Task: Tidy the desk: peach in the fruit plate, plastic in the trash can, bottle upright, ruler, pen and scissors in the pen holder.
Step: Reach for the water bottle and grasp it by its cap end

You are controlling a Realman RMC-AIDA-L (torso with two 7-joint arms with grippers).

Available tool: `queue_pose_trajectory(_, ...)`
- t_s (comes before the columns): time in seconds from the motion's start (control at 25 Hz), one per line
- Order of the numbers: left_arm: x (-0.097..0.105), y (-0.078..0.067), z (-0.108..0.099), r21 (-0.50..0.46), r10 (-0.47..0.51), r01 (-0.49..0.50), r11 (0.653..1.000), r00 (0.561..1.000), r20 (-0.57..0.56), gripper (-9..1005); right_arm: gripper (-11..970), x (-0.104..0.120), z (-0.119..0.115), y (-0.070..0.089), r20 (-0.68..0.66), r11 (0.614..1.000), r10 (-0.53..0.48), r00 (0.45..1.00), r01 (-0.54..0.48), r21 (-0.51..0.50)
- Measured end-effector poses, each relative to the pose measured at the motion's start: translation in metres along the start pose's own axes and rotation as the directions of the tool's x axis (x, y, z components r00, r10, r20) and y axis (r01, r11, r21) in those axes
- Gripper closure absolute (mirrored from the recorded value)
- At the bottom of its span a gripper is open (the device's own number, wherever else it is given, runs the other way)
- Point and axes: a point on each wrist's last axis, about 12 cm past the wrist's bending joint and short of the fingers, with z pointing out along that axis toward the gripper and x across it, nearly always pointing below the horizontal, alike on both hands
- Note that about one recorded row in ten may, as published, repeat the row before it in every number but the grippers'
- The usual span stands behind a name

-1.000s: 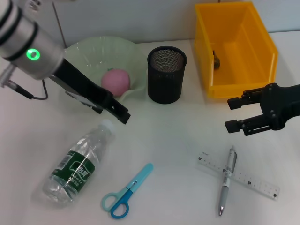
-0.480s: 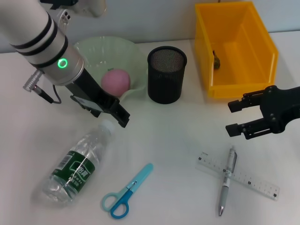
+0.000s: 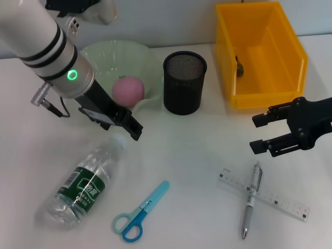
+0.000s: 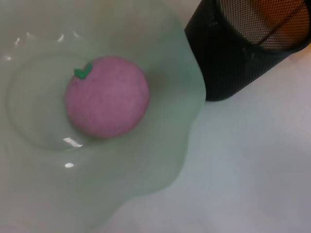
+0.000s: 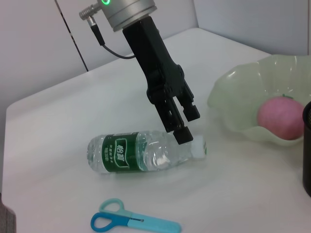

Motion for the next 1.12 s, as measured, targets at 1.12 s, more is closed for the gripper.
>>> queue_pose_trajectory(1.12,0.010,0.013,0.036,-0.010,-0.024,0.024,1.000,1.000,-0.009,260,199,-0.007,0.006,-0.002,-0.028,1.000,-0.014,1.000,0.014,-0.016)
